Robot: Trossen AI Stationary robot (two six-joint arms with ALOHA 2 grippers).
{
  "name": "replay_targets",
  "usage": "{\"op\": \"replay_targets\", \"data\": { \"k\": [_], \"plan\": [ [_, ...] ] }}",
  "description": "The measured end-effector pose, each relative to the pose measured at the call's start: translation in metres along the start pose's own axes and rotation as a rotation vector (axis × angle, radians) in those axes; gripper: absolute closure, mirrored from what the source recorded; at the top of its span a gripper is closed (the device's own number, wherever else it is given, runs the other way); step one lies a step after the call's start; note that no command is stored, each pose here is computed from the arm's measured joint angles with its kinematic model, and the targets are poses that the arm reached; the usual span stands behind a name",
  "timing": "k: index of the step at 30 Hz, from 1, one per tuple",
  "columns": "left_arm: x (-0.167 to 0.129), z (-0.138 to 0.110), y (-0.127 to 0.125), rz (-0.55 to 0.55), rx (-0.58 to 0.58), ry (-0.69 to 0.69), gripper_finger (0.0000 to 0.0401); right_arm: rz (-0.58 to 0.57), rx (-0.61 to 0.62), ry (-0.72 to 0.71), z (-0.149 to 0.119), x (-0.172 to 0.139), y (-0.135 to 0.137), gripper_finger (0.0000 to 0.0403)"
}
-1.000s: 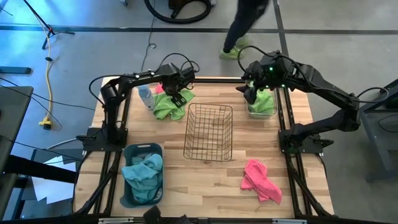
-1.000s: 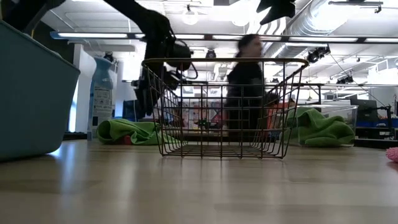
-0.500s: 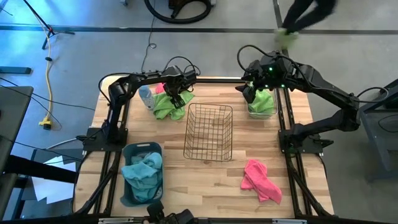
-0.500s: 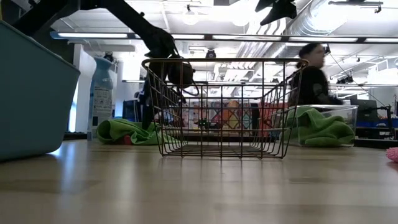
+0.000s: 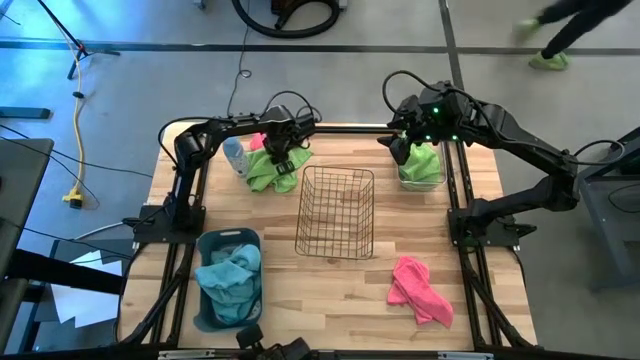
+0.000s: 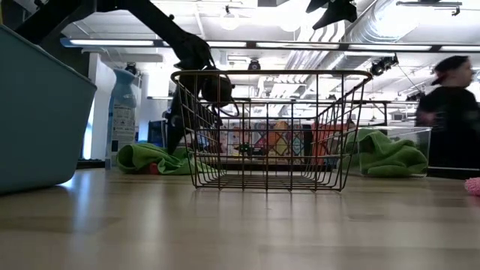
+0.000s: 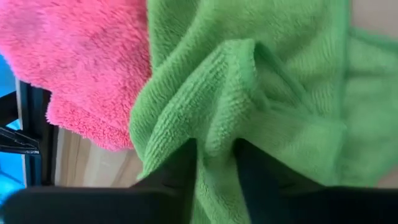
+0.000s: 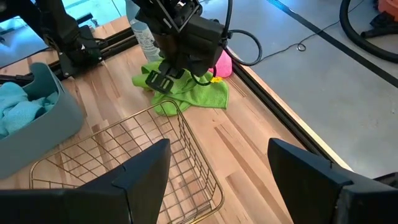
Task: Sort microfiber towel by color & place in baskets
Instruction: Put the green microfiber cloth into the transparent bin
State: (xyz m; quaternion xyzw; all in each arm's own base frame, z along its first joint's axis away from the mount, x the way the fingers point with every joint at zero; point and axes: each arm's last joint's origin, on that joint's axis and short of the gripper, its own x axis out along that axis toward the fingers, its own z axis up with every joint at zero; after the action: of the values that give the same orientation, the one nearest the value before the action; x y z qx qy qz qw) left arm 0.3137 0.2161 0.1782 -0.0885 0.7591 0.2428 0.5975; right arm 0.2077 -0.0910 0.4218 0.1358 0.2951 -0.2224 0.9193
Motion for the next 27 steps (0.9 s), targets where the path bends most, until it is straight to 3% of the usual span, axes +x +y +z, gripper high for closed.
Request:
{"op": "replay_targets", "data": {
  "k": [4,11,21,27],
  "plan": [
    [-0.002,-0.003,0.000,-0.020,0.030,0.018,0.0389,0.000,-0.007,0.000,0.000,0.000,0.000,0.0136],
    [-0.047,-0.021,0.011,-0.009,-0.011,-0.104,0.0400,-0.002,-0.033,-0.001,0.000,0.000,0.000,0.0136],
    [-0.175,-0.101,0.042,0.036,-0.159,-0.564,0.0401,0.017,-0.046,-0.077,0.007,0.000,0.001,0.0136],
    [-0.240,-0.149,0.052,0.079,-0.198,-0.910,0.0401,0.170,-0.102,-0.215,0.022,0.000,0.008,0.0136]
  ]
}}
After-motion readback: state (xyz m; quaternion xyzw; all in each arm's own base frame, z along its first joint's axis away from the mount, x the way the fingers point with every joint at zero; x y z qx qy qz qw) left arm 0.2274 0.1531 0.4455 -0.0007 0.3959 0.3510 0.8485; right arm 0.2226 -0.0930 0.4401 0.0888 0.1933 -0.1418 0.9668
